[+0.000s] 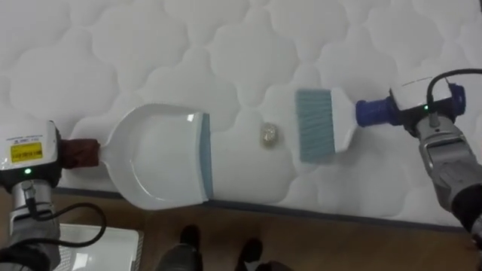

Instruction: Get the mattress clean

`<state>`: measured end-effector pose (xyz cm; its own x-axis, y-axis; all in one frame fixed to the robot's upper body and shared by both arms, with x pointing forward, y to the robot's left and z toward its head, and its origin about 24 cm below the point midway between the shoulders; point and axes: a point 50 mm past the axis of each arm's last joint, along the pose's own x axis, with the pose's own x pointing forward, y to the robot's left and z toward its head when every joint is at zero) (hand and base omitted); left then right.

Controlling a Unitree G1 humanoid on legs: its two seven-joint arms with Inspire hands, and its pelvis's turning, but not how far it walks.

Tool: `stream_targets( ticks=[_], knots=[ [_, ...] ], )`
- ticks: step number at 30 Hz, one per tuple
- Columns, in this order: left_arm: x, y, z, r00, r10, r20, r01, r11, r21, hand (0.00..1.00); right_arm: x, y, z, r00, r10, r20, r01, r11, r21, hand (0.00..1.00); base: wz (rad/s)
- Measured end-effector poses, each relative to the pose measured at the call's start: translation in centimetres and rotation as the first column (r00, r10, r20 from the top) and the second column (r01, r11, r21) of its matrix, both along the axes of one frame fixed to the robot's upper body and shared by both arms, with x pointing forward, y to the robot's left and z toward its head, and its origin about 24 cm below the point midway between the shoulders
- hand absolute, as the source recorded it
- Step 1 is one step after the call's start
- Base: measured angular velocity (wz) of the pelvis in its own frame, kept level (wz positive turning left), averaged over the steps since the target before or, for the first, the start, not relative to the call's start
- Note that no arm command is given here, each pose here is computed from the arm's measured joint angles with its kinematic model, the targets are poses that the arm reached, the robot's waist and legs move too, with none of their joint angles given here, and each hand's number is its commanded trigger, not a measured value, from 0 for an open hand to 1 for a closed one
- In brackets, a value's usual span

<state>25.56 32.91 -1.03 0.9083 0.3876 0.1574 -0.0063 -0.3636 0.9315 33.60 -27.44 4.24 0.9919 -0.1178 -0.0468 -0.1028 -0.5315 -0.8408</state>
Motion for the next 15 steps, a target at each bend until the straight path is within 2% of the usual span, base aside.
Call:
stream_targets(
  ticks=[10, 15],
  knots=[
    [-0.1, -0.2, -0.6, 0.998, 0.025, -0.054, -0.028, 0.998, -0.058, 1.0, -1.0, 0.8, -1.1, 0.999, -0.002, -0.044, 0.002, 1.0, 0.014, 1.0, 0.05],
    [-0.5, -0.4, -1.2, 0.996, 0.027, -0.084, -0.034, 0.995, -0.089, 1.0, -2.6, 0.2, -3.2, 0.988, -0.04, -0.146, 0.042, 0.999, 0.01, 1.0, -0.01]
  ],
)
